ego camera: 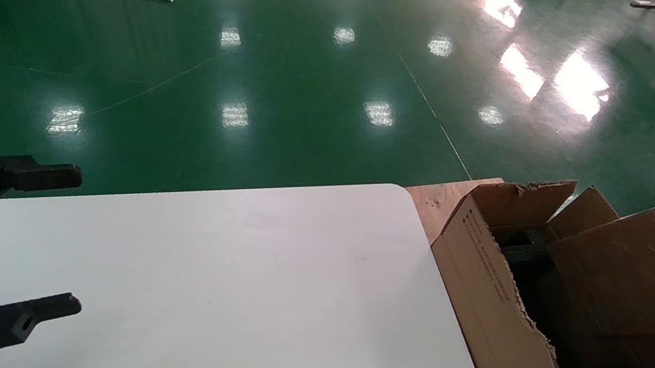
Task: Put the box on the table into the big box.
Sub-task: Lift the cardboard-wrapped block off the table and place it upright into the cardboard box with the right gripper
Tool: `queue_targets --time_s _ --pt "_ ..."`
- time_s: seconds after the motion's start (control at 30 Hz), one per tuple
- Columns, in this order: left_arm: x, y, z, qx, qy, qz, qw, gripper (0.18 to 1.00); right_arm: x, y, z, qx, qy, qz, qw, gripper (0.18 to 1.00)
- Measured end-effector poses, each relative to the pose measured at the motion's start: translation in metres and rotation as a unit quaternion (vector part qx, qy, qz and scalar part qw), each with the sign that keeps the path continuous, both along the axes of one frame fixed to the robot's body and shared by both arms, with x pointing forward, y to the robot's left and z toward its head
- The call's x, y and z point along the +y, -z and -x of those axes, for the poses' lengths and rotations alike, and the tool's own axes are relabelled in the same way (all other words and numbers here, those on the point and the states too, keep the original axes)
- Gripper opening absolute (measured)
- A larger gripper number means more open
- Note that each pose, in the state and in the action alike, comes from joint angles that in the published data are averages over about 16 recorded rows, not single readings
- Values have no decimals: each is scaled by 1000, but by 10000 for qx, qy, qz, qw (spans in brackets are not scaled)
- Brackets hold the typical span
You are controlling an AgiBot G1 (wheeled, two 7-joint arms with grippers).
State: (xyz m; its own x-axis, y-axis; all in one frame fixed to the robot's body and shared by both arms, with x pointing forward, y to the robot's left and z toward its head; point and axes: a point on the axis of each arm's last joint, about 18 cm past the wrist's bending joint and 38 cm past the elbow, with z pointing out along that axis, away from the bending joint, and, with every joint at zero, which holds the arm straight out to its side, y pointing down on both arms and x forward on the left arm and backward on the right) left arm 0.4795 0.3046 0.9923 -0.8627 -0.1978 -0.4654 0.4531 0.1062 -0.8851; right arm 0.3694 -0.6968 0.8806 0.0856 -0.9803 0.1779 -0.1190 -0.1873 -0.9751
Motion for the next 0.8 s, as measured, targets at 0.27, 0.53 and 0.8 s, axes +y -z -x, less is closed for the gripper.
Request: queue_targets --time_s 0.27,0.53,0.8 --pt "0 0 0 0 0 0 10000 1001 -4 21 -1 61 277 -125 9995 474" --pt "0 0 0 0 0 0 10000 1001 -8 35 -2 109 523 -174 9984 474" --pt "0 0 0 0 0 0 10000 1001 -11 41 -4 180 697 -149 9973 474"
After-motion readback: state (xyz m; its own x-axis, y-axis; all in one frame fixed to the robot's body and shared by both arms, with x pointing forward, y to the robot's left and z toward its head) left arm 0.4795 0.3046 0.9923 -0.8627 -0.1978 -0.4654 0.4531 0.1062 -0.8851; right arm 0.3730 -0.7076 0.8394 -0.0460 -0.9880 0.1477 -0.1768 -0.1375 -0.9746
